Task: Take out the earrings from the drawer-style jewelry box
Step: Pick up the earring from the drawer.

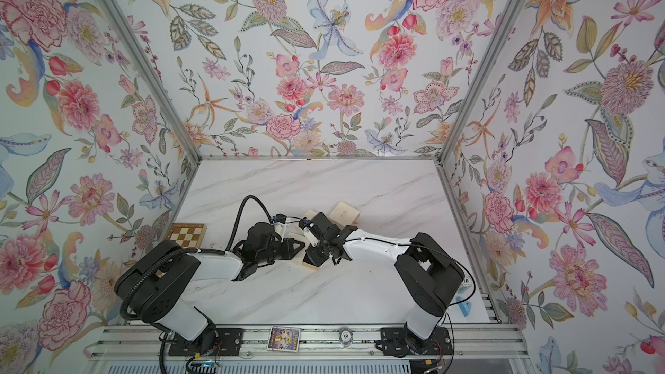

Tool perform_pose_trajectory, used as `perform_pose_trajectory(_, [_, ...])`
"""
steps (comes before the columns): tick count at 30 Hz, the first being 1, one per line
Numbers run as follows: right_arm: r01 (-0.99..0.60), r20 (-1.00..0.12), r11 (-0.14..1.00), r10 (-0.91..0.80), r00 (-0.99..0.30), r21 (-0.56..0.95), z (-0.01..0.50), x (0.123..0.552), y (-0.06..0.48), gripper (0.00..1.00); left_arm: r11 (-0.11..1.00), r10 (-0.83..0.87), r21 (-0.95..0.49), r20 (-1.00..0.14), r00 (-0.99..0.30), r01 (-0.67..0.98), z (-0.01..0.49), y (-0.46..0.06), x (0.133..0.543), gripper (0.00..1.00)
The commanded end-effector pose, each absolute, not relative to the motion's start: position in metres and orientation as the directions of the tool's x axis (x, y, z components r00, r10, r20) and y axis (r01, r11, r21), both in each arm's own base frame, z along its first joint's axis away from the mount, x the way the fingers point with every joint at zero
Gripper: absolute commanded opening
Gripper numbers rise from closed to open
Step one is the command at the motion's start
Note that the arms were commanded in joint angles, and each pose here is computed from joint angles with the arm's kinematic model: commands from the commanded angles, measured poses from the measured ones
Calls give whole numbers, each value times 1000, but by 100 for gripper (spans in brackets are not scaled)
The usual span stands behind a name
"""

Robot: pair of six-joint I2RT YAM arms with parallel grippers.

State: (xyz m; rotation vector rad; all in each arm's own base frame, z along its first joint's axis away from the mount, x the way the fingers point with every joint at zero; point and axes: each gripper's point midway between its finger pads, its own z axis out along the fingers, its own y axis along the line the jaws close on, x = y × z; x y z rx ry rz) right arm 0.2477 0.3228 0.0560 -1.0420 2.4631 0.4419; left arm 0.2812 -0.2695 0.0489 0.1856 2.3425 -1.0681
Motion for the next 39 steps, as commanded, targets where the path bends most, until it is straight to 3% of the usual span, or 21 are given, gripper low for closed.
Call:
perform_pose_trajectory(1, [-757,-499,646,-626,-599,99,52,246,323,22,782,-25,-593,-334,-942,190,-17,-239,237,0])
perform_pose_trajectory(39, [-768,-487,631,-639,-595,111,39,240,319,25,840,-5,-512,-343,-939,182,-9,-222,244,0])
